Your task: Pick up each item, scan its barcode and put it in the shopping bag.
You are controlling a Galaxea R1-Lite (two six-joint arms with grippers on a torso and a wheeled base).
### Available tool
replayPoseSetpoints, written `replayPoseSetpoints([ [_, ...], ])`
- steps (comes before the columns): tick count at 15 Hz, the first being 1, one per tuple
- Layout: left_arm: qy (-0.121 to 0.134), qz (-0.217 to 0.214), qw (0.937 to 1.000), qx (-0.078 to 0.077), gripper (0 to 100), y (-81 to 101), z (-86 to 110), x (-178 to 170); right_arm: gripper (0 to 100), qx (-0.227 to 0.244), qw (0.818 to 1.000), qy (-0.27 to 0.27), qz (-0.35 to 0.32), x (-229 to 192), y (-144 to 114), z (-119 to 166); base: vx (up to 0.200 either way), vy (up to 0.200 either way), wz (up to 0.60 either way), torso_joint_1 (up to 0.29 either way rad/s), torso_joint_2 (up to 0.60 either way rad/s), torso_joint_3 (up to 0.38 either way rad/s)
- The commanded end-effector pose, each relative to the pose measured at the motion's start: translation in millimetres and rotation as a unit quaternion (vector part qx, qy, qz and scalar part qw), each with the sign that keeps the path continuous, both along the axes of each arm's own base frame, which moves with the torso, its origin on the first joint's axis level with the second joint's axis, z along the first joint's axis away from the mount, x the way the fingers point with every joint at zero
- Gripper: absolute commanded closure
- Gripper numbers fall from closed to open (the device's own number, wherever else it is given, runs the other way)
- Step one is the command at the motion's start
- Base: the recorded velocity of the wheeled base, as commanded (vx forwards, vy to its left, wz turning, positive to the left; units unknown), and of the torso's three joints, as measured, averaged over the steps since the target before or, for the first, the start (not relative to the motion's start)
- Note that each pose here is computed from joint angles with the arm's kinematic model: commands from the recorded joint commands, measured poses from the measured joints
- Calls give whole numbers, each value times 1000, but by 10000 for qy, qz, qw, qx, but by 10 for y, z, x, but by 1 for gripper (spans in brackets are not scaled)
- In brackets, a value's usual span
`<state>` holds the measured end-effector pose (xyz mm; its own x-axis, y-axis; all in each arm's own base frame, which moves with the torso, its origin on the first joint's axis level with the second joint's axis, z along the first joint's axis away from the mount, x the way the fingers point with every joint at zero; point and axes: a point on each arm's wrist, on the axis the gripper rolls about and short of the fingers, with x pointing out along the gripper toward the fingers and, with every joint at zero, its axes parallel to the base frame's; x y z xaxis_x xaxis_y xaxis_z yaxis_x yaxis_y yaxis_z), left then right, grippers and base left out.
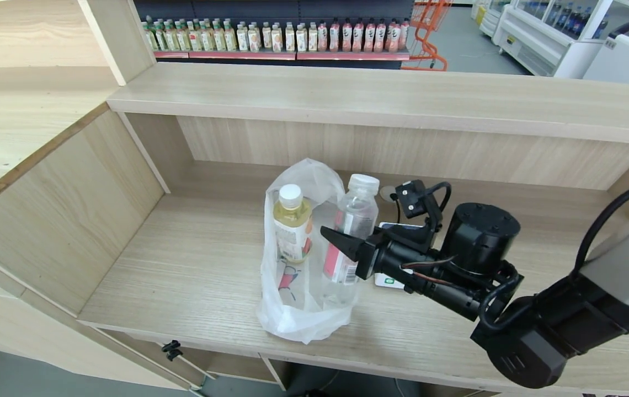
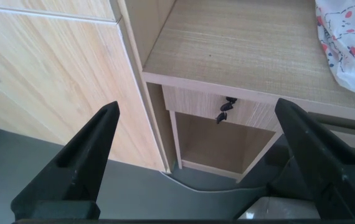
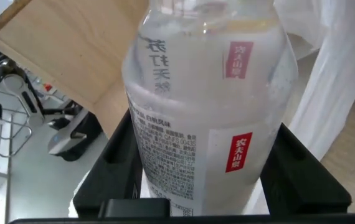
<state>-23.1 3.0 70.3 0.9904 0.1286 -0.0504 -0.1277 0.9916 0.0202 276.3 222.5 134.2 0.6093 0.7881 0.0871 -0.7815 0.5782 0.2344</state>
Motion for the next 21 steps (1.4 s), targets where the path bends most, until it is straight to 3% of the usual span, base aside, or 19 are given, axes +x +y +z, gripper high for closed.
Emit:
replayPoseSetpoints([
  [1, 6, 0, 10000, -7, 0, 0, 0, 1, 100, -121, 9998, 123, 134, 59, 48, -197, 0, 0, 0, 0, 0, 0],
  [8, -1, 0, 10000, 1, 0, 0, 0, 0, 100, -612, 9937, -938, 56, 249, -21, -480, 0, 0, 0, 0, 0, 0],
  [10, -1, 0, 10000, 1, 0, 0, 0, 0, 100, -734, 9923, -988, 113, 261, -43, -527, 0, 0, 0, 0, 0, 0],
  [11, -1, 0, 10000, 1, 0, 0, 0, 0, 0, -743, 9923, -988, 113, 262, -42, -532, 0, 0, 0, 0, 0, 0],
  [14, -1, 0, 10000, 1, 0, 0, 0, 0, 0, -639, 9918, -1104, 120, 241, -42, -421, 0, 0, 0, 0, 0, 0],
  [18, -1, 0, 10000, 1, 0, 0, 0, 0, 0, 76, 9918, -1163, 518, -23, -85, 87, 0, 0, 0, 0, 0, 0],
  [21, -1, 0, 10000, 1, 0, 0, 0, 0, 0, 228, 9926, -1064, 540, -268, -273, 344, 0, 0, 0, 0, 0, 0],
])
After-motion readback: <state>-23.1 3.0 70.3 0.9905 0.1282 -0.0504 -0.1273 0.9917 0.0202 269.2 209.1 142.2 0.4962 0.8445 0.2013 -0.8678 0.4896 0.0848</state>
